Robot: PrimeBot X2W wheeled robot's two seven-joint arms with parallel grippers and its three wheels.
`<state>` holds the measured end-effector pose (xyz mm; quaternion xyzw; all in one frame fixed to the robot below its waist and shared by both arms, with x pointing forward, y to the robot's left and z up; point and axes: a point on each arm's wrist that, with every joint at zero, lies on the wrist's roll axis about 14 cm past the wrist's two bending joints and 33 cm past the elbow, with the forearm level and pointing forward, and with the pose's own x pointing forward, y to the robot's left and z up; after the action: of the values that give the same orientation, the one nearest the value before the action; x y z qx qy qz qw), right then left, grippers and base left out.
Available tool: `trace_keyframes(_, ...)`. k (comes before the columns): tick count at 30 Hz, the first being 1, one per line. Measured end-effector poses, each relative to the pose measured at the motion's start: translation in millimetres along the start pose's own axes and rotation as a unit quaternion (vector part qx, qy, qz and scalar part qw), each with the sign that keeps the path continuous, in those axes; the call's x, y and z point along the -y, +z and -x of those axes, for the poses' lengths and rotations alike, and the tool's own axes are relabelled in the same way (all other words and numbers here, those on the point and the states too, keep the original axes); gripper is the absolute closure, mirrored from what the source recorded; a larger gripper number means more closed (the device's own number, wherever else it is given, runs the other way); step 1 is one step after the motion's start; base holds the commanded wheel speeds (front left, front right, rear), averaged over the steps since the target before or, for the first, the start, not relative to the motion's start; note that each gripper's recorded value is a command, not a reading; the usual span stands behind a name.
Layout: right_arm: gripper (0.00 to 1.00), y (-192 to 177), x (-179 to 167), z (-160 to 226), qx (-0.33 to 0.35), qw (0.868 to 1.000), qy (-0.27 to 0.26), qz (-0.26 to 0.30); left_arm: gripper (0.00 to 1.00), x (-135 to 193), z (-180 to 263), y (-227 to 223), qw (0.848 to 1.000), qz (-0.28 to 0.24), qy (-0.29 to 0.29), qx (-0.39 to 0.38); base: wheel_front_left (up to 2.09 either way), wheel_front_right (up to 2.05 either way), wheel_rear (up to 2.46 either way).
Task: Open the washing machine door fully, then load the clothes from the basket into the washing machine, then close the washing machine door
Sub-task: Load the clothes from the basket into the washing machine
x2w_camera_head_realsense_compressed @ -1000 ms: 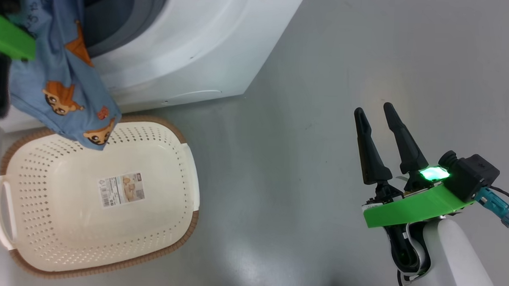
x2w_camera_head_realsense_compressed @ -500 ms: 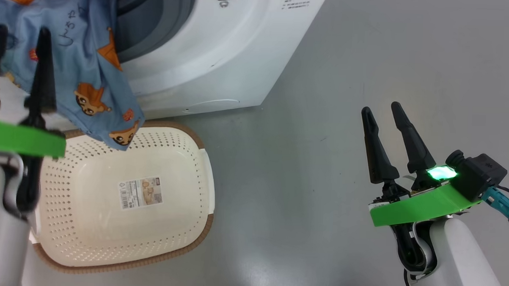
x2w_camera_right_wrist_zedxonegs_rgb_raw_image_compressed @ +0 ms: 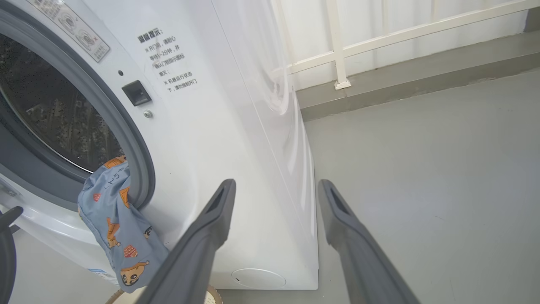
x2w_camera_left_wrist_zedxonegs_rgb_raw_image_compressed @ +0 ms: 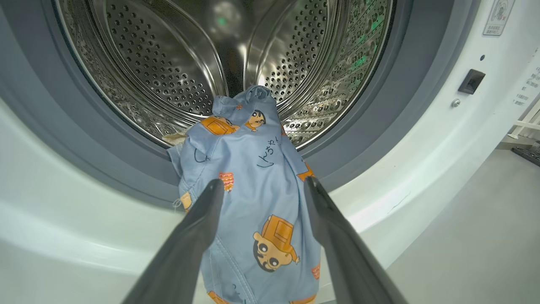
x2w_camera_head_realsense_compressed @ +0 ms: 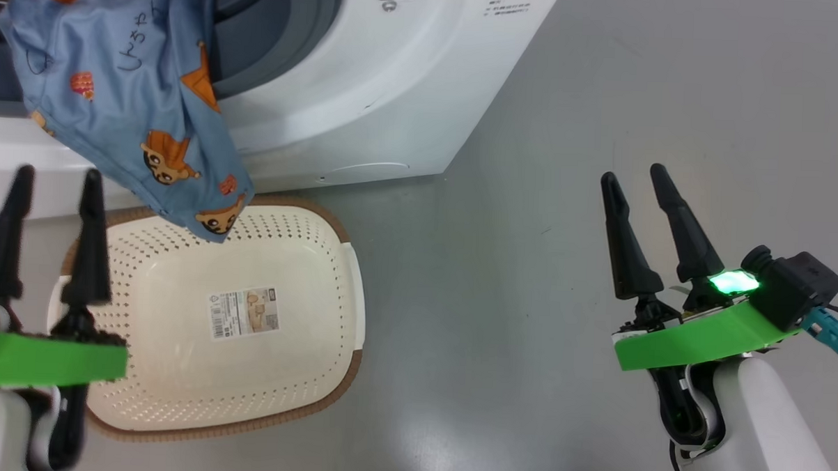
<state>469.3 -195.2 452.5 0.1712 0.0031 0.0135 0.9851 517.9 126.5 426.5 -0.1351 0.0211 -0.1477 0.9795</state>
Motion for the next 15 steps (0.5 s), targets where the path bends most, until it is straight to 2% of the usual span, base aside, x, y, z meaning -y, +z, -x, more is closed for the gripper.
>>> trace_keyframes(15, 0.0, 0, 1, -7, 0.006, 1.0, 0.003, 0.008, 0.0, -5, 36, -25, 0.999, 0.0, 0.033, -0.035, 0.0, 0.0, 0.0)
